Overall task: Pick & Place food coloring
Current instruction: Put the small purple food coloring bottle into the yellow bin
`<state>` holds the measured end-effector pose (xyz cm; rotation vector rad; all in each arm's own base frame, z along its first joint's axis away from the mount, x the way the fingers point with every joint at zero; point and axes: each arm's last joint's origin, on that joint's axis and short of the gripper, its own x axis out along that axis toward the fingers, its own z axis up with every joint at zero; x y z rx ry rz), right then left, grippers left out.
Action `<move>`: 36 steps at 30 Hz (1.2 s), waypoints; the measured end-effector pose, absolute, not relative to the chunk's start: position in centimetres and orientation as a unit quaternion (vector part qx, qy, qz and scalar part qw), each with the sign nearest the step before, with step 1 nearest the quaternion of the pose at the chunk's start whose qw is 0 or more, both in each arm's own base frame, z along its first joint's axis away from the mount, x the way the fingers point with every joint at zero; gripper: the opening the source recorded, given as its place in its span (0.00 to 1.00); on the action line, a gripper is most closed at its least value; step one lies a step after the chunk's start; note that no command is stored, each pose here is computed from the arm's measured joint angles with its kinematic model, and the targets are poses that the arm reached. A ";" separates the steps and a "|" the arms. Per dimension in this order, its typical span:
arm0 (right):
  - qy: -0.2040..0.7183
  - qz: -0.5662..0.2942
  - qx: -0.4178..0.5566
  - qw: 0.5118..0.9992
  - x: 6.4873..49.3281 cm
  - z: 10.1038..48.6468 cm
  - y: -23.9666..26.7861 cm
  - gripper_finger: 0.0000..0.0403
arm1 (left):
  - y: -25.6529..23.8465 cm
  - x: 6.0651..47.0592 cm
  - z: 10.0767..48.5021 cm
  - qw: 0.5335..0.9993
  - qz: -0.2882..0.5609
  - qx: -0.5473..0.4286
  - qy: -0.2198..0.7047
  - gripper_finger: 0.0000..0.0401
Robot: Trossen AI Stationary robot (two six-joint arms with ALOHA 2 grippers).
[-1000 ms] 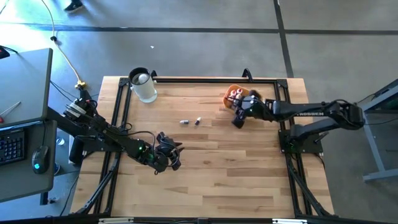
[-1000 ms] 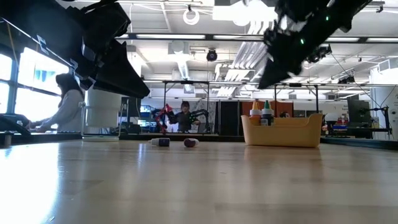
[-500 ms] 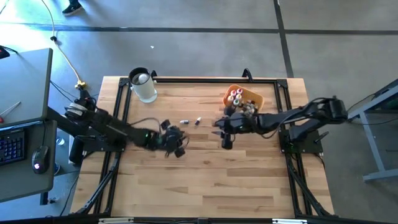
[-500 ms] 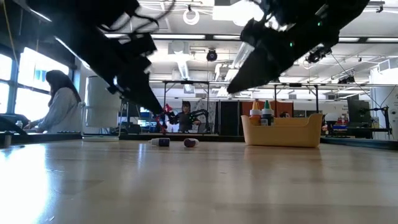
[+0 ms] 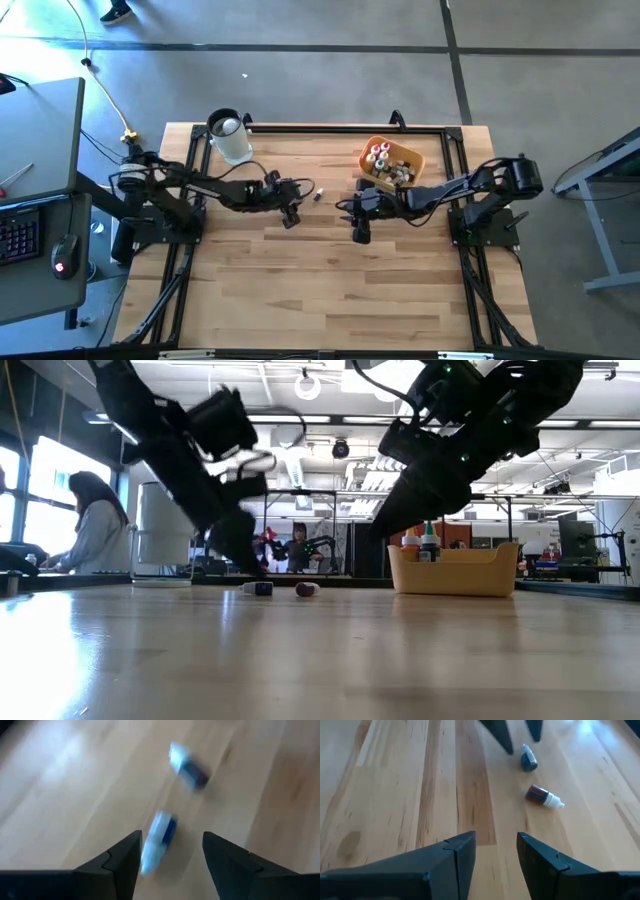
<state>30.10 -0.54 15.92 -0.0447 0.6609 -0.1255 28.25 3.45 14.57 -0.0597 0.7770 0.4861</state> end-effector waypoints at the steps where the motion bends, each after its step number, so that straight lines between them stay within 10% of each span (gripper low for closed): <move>1: 0.323 -0.062 -0.022 0.944 30.1 15.9 -0.6 0.34 | 3.6 28.2 14.0 0.890 0.235 -0.027 0.389 0.52; 14: 0.335 -0.055 0.052 0.939 29.9 15.7 0.1 0.34 | 4.6 29.5 11.3 0.892 0.236 -0.027 0.384 0.50; 25: 0.516 -0.123 0.163 0.832 26.0 13.2 5.3 0.34 | 4.5 29.5 11.2 0.894 0.225 -0.064 0.383 0.16; 36: 0.574 -0.355 0.128 0.727 16.7 18.0 5.5 0.34 | 5.0 35.9 18.7 0.963 0.169 -0.115 0.177 0.17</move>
